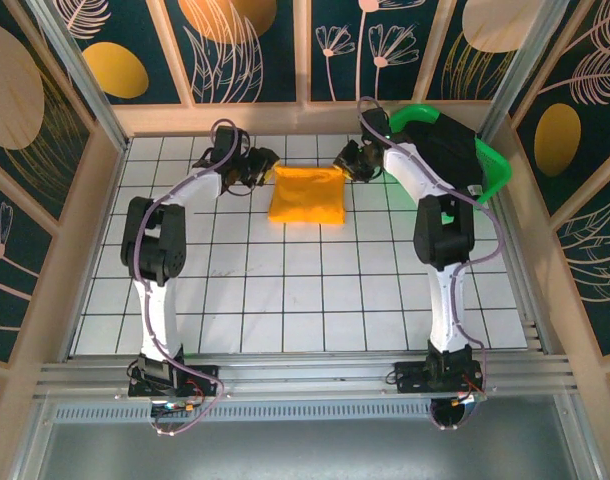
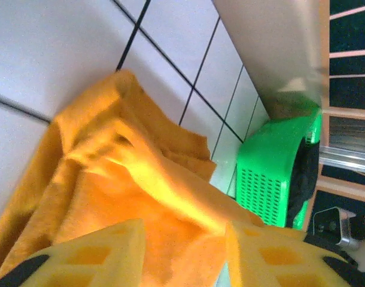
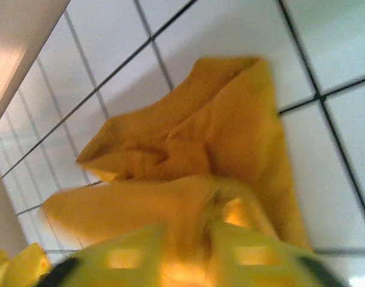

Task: Fold and stack the t-shirts

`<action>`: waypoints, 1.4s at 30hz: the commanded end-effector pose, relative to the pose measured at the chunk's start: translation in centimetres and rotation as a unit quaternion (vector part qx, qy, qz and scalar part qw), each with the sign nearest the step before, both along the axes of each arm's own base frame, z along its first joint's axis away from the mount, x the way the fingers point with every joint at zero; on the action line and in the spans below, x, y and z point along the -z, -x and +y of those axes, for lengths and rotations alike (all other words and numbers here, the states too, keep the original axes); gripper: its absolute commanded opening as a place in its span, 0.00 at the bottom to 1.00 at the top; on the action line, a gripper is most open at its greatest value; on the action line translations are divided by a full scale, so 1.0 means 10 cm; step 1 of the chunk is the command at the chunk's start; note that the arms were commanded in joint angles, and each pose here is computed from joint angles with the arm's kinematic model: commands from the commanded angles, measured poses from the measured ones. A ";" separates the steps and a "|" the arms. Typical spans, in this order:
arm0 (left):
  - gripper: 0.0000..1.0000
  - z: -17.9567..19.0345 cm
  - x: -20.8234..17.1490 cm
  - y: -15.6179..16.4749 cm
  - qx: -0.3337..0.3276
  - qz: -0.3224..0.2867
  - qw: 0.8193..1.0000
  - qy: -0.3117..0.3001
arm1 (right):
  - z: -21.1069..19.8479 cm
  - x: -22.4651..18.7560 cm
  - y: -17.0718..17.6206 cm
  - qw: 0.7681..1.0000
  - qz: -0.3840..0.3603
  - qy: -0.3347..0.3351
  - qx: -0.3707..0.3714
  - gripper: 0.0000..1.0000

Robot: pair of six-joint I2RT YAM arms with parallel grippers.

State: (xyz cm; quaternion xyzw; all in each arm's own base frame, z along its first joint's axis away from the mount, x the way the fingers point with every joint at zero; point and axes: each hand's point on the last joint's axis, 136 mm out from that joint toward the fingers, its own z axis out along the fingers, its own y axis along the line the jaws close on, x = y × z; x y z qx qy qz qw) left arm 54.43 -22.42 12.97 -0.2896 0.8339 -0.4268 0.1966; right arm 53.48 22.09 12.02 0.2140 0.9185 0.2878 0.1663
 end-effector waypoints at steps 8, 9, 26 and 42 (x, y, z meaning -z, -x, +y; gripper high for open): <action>0.46 0.03 -0.30 0.81 -0.008 -0.015 0.999 -0.027 | -0.25 -0.85 0.35 0.991 -0.119 0.052 -0.031 0.61; 0.46 -0.09 -0.21 1.01 -0.003 0.002 1.000 -0.012 | -0.29 -0.78 0.51 0.992 -0.111 0.050 -0.030 0.61; 0.67 -1.10 0.66 1.03 -0.104 0.084 0.987 0.087 | -0.54 -0.48 1.83 0.998 -0.061 0.013 -0.003 0.60; 0.00 1.13 0.61 0.21 -0.175 -0.023 0.984 0.004 | -0.49 -0.60 1.76 0.997 -0.071 0.004 -0.020 0.58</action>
